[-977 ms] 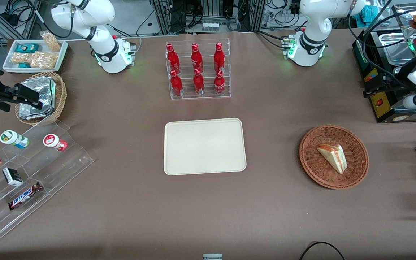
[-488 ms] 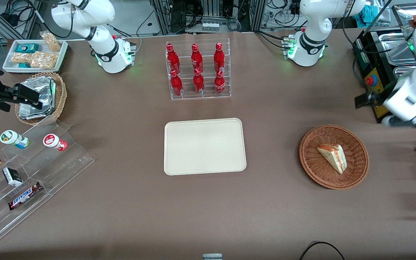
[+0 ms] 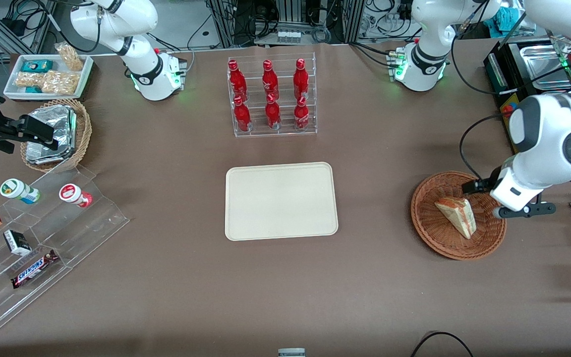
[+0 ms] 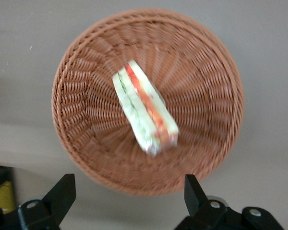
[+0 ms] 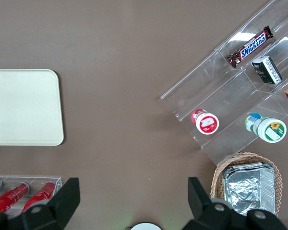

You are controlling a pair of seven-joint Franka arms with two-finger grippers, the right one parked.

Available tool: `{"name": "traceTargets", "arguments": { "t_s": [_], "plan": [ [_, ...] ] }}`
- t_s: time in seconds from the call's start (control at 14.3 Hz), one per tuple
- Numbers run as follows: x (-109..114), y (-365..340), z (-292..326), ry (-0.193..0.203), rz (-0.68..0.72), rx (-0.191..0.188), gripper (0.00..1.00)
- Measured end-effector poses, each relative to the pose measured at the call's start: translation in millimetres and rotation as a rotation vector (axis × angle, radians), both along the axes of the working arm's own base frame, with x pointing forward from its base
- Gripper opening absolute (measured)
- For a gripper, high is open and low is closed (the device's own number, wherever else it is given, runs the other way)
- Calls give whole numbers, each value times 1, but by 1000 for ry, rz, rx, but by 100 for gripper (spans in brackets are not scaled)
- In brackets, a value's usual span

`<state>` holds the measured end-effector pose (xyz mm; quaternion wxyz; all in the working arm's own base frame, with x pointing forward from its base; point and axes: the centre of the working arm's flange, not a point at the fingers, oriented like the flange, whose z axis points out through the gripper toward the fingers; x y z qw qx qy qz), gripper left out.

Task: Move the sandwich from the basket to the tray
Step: 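Lower the left gripper and close it on the triangular sandwich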

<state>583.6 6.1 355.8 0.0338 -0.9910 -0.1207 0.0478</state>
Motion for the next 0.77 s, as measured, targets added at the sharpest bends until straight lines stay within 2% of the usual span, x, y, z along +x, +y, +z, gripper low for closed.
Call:
{"name": "traceTargets", "arguments": {
  "t_s": [0.14, 0.28, 0.56, 0.77],
  "plan": [
    [4, -7, -13, -25, 233, 21, 100],
    [6, -12, -22, -43, 356, 29, 100],
    [-5, -11, -57, -100, 410, 14, 100],
    [-12, -11, -97, -103, 455, 11, 100]
  ]
}}
